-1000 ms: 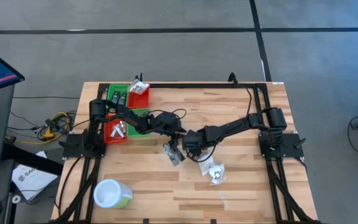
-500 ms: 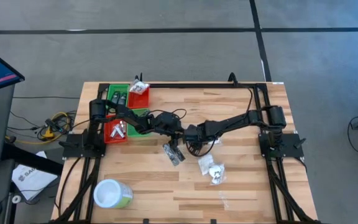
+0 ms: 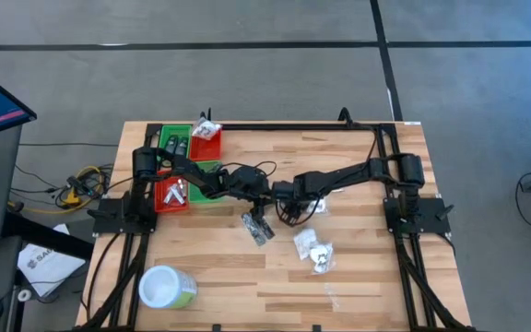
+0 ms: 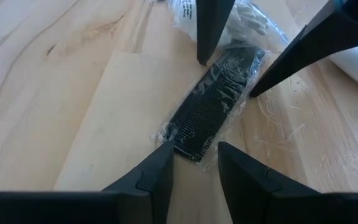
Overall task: Pick & Place Travel size toiletries
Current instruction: Put the black comb into the bottom green bin
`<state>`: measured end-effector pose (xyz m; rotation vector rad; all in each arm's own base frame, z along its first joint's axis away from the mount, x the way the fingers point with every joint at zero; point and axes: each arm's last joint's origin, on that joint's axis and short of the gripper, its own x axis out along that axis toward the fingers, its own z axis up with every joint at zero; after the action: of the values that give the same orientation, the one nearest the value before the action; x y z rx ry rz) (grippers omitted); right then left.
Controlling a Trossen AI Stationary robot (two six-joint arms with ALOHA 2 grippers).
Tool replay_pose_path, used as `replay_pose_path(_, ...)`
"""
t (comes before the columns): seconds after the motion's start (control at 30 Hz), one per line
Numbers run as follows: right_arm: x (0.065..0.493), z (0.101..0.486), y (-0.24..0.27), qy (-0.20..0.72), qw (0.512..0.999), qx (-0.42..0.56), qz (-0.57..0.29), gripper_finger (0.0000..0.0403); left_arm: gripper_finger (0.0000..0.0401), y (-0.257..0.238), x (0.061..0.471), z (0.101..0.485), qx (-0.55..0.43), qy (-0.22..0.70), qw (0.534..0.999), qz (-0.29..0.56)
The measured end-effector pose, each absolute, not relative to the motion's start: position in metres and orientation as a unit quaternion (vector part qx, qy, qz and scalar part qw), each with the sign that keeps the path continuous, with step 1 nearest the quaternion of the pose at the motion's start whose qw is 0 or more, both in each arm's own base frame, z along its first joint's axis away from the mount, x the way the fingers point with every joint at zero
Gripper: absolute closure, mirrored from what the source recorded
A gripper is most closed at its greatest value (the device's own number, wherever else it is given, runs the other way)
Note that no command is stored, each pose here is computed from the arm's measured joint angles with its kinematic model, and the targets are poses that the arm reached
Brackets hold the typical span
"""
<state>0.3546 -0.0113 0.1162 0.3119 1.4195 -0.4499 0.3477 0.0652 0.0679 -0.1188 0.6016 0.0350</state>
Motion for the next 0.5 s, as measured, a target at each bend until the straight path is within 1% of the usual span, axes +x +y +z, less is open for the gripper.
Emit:
replay_pose_path(0.13,0.3557,0.1158,-0.0152,0.643,0.728,0.155,-0.182,0.0208,0.0280,0.0652,0.3477,0.0679,-0.058,0.296,0.953,0.017)
replay_pose_path(0.33,0.3562,0.1158,-0.0147,0.643,0.730,0.152,-0.175,0.0238,0.0280,0.0654,0.3477,0.0679,-0.058,0.296,0.953,0.018)
replay_pose_path(0.5,0.3563,0.1159,-0.0144,0.644,0.731,0.148,-0.169,0.0276,0.0280,0.0655,0.3477,0.0680,-0.058,0.295,0.953,0.018)
